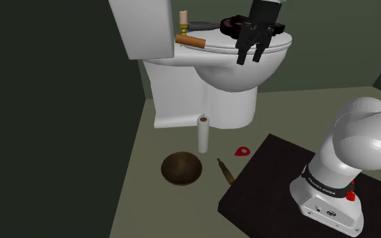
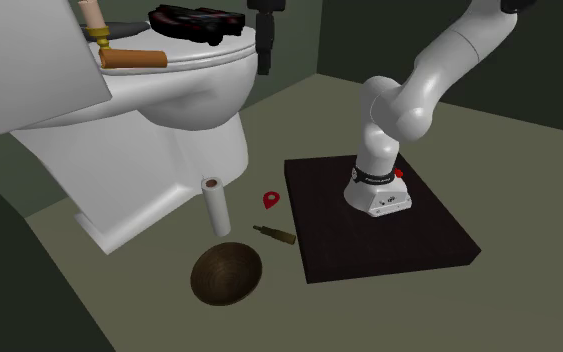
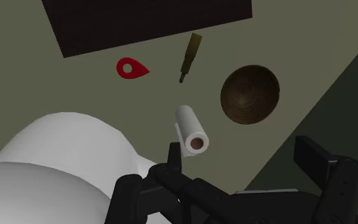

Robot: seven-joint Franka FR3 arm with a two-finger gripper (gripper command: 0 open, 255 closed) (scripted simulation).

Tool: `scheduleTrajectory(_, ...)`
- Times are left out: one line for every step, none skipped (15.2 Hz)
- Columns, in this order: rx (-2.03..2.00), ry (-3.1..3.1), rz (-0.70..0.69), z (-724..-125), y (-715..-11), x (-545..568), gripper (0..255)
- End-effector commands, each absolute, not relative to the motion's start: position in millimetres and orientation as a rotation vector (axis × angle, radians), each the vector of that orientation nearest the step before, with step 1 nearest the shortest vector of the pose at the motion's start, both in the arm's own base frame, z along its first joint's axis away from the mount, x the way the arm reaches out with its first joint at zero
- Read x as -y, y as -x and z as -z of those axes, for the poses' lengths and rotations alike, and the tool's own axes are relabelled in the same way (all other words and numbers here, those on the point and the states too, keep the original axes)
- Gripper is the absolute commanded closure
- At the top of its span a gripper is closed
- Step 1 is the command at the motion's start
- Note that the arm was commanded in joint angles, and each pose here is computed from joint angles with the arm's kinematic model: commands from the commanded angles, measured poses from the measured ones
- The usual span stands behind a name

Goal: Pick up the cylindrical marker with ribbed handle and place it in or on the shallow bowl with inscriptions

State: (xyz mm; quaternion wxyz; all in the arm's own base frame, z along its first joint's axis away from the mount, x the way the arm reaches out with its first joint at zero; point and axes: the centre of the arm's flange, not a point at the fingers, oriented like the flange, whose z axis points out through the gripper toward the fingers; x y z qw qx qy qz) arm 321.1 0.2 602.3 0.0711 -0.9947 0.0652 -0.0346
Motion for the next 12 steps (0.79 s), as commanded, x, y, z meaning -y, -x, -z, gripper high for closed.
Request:
scheduleTrajectory(-0.196,2.991,0.104,-602,-321,0,0)
scheduleTrajectory(-0.213,2.993,0.098,-589,-322,-3,0)
scheduleTrajectory(-0.229,2.995,0.093,-576,-324,-5,0)
scheduleTrajectory(-0.245,2.997,0.087,-563,-325,-7,0)
scheduleTrajectory(-0.262,2.999,0.081,-551,-326,-10,0)
scheduleTrajectory(-0.278,3.001,0.076,-538,-327,-12,0)
scheduleTrajectory(-0.295,3.002,0.070,-525,-329,-14,0)
scheduleTrajectory(-0.311,3.004,0.064,-512,-330,-16,0)
scheduleTrajectory(-0.328,3.005,0.058,-499,-331,-18,0)
scheduleTrajectory(-0.344,3.007,0.053,-486,-332,-20,0)
scheduleTrajectory(-0.361,3.008,0.047,-473,-333,-22,0)
scheduleTrajectory(-0.377,3.009,0.041,-459,-334,-24,0)
